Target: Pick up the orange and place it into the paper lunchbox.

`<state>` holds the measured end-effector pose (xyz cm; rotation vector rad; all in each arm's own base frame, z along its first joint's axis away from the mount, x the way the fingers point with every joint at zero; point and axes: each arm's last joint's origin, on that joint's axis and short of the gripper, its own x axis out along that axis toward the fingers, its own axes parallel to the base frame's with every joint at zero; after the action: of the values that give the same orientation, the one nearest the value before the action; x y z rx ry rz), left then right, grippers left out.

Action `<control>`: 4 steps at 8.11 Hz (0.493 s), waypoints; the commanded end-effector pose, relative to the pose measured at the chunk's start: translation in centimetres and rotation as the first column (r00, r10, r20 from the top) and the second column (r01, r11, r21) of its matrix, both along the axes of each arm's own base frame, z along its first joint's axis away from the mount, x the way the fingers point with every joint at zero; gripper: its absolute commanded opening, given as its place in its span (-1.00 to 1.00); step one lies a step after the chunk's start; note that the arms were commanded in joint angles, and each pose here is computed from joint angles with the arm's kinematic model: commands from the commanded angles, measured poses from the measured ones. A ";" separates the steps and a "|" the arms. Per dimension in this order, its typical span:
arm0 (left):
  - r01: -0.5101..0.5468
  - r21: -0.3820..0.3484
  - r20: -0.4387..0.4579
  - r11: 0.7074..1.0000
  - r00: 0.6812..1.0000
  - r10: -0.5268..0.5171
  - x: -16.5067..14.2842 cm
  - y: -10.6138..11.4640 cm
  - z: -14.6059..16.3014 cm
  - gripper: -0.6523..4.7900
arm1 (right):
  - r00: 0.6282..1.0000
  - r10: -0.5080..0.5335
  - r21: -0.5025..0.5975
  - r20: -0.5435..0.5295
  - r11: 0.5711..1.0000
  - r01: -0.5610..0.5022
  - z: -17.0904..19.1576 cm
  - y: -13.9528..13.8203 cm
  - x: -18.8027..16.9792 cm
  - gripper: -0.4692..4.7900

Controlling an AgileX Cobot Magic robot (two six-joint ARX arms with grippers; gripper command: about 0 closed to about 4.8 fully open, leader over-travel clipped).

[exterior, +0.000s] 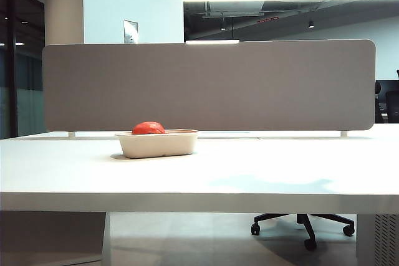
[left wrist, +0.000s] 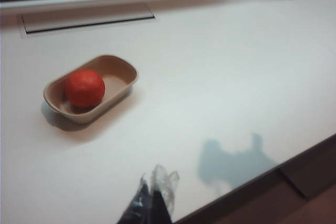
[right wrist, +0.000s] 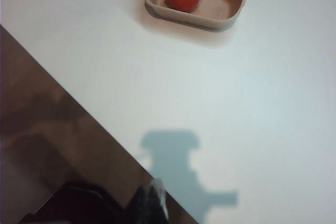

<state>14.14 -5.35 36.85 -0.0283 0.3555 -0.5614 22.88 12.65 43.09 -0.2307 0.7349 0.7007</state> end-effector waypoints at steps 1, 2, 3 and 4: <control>-0.021 0.003 0.025 1.000 0.999 0.021 -0.4 0.2 -2.6 -0.78 | 0.987 -0.020 0.083 0.161 0.997 0.006 -0.9 -1.8 -3.4 -0.83; -0.021 0.000 0.029 1.000 0.999 0.021 -0.5 0.2 -3.2 -0.78 | 0.982 -0.022 0.096 0.185 0.995 0.004 -1.3 -2.1 -4.0 -0.83; -0.026 -0.028 0.031 0.999 0.999 0.026 -1.2 0.4 -7.8 -0.78 | 0.938 -0.067 0.177 0.342 0.984 0.005 -5.5 -4.0 -7.4 -0.83; -0.033 -0.030 0.022 0.999 0.999 0.034 -1.3 0.5 -8.6 -0.78 | 0.930 -0.101 0.201 0.353 0.979 0.030 -6.8 -4.3 -8.0 -0.83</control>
<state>12.93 -4.90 28.45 -0.0421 0.3416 -0.5394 15.25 8.57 36.78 -0.1814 0.3763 0.6717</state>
